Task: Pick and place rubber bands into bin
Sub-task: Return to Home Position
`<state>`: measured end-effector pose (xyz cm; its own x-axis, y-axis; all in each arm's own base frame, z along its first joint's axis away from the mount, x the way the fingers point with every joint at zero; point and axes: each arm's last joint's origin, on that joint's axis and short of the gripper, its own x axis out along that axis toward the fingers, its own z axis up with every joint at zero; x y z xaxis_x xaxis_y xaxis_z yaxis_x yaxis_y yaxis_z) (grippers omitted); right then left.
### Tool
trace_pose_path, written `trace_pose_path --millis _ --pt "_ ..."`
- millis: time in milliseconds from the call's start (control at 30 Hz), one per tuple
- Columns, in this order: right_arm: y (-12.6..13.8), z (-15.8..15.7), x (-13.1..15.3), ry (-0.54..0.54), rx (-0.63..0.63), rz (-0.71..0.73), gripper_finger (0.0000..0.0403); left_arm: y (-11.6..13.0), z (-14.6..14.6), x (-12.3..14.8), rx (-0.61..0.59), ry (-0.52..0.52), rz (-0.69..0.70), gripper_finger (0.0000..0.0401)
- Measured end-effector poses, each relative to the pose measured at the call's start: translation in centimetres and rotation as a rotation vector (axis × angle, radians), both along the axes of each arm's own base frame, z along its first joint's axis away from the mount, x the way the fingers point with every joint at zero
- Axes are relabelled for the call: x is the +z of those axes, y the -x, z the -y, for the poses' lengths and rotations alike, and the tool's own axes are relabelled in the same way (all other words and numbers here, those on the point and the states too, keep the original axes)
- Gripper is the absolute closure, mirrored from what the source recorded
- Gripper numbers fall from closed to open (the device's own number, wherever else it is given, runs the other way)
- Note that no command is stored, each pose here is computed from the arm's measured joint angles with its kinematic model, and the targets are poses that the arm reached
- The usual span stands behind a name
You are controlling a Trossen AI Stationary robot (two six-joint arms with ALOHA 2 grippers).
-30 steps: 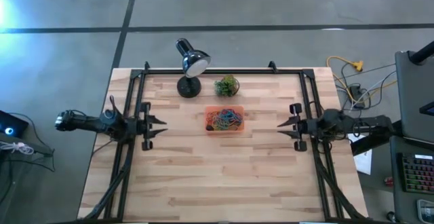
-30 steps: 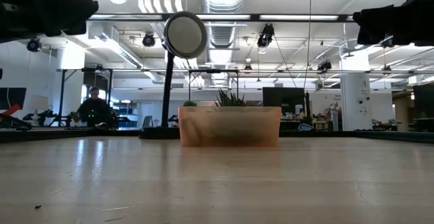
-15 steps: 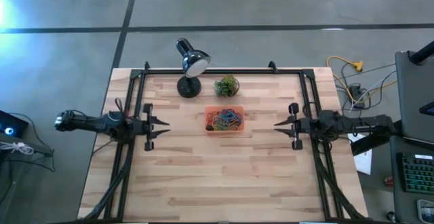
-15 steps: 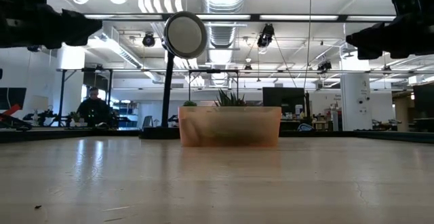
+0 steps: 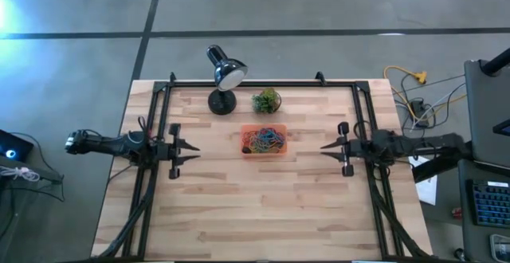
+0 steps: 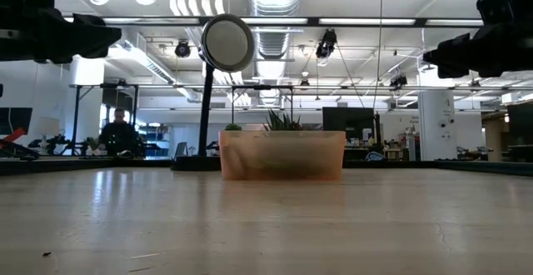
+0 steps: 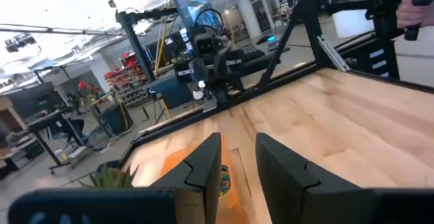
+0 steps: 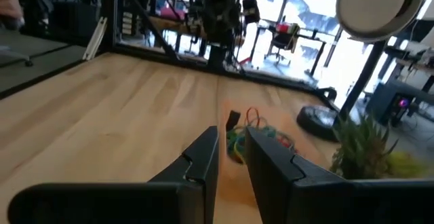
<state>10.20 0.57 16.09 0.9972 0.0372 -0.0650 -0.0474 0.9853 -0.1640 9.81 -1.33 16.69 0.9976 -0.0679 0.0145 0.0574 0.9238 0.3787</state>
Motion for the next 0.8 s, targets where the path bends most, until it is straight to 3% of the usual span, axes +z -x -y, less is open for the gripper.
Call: trace_pose_path --millis 433,800 --pt "-0.9 0.0 -1.6 -0.017 -0.008 -0.182 0.0335 -0.4 -0.1 -0.4 0.056 -0.001 -0.053 0.0324" --pt "-1.0 0.0 -1.8 0.012 -0.010 -0.202 0.0335 -0.6 -0.1 -0.8 0.063 0.052 -0.096 0.0324"
